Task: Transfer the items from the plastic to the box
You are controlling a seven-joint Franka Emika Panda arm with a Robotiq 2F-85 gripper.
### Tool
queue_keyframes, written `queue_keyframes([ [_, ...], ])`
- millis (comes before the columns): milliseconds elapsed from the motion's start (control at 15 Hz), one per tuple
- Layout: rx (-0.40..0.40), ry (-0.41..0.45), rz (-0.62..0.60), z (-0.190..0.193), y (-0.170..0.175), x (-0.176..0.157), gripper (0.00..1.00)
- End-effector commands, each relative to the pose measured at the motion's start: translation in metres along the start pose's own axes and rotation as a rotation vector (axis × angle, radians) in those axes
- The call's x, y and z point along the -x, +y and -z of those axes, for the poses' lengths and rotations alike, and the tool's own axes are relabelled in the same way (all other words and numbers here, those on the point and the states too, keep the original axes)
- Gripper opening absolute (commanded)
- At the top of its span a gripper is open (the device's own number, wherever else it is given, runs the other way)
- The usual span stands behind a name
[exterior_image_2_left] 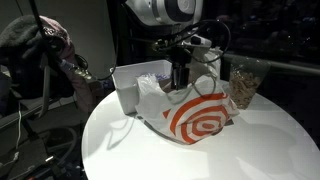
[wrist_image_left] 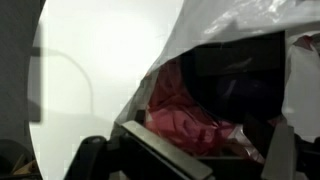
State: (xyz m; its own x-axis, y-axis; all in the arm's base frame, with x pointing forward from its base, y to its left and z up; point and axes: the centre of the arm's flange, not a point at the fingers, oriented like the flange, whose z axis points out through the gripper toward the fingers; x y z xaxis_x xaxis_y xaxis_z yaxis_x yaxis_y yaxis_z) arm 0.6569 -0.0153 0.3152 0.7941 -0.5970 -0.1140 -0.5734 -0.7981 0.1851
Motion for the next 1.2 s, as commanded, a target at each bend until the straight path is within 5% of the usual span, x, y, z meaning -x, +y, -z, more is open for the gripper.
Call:
queue_keyframes([
  [0,-0.061,0.038,-0.039,-0.008,-0.024,-0.016,1.00],
  [667,-0.130,0.259,-0.276,-0.054,-0.048,-0.061,1.00],
  [1133,-0.053,0.312,-0.401,-0.095,-0.058,-0.091,1.00],
])
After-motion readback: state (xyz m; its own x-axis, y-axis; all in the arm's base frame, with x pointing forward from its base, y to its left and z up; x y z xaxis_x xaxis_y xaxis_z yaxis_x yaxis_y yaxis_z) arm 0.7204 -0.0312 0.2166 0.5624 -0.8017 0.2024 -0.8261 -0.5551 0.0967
